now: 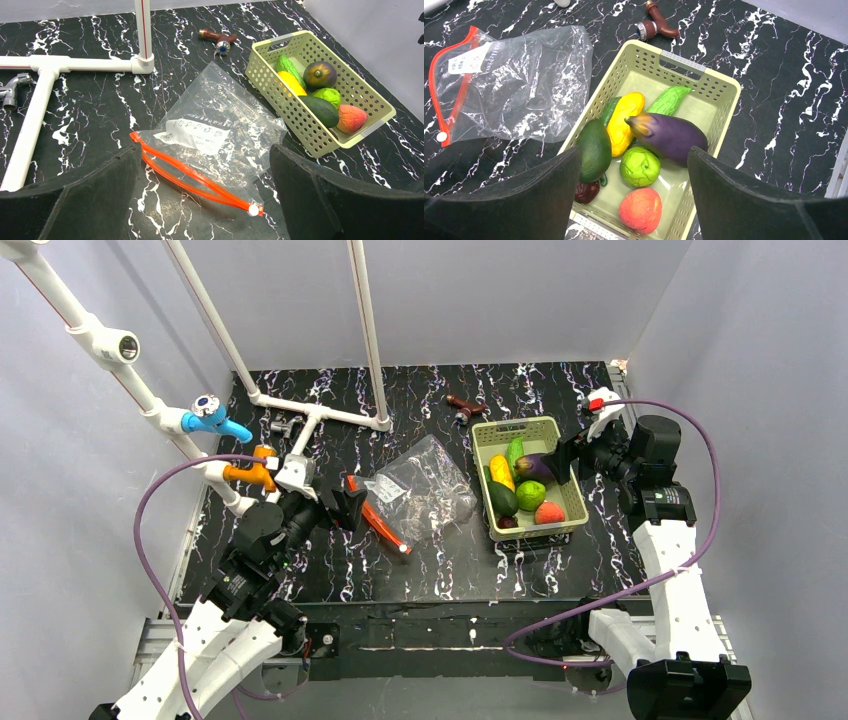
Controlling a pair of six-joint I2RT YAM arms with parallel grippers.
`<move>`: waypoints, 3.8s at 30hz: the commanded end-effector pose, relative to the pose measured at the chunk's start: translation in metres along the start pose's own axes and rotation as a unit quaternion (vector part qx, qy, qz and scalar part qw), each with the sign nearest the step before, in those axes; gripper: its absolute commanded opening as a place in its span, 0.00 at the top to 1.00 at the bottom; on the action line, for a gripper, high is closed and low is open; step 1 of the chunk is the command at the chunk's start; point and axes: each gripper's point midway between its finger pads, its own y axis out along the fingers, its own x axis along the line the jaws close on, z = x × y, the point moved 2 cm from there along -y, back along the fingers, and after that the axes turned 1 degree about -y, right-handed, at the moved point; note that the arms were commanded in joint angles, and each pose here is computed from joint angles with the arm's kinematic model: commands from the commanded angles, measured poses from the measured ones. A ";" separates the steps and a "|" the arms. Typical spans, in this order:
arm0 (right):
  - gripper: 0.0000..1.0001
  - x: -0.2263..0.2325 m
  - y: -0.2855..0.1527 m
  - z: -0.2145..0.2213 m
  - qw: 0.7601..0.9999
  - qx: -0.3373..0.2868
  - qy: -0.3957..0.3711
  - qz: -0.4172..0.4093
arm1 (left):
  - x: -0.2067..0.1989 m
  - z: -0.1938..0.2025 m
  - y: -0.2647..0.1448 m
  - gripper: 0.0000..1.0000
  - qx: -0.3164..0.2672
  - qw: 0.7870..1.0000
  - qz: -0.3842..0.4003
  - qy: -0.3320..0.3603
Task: Open the zip-top bag and remove the fake food
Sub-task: Reset both arms
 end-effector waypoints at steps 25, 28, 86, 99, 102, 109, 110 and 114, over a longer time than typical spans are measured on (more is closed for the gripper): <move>0.16 -0.004 0.002 -0.013 0.999 -0.029 -0.023 0.004 | 0.007 0.004 0.001 0.01 0.004 1.000 -0.016 0.007; 0.16 -0.004 0.002 -0.013 0.999 -0.029 -0.023 0.004 | 0.007 0.005 0.001 0.00 0.005 1.000 -0.016 0.008; 0.16 -0.005 0.001 -0.015 0.999 -0.030 -0.024 0.008 | 0.009 0.009 0.002 0.01 0.011 1.000 -0.021 0.014; 0.16 -0.006 0.001 -0.014 0.999 -0.029 -0.024 0.013 | 0.006 0.014 0.004 0.00 0.017 1.000 -0.014 0.004; 0.16 -0.006 0.002 -0.013 0.999 -0.028 -0.023 0.013 | -0.027 0.024 0.010 0.01 0.035 0.995 0.080 -0.042; 0.16 -0.005 0.001 -0.012 0.999 -0.028 -0.023 0.013 | -0.046 0.030 0.023 0.00 0.060 0.988 0.125 -0.064; 0.16 -0.005 0.001 -0.012 0.999 -0.029 -0.024 0.013 | -0.040 0.030 0.021 0.00 0.061 0.991 0.108 -0.057; 0.16 -0.005 0.001 -0.010 0.999 -0.029 -0.024 0.013 | -0.027 0.022 0.014 0.00 0.048 0.995 0.075 -0.038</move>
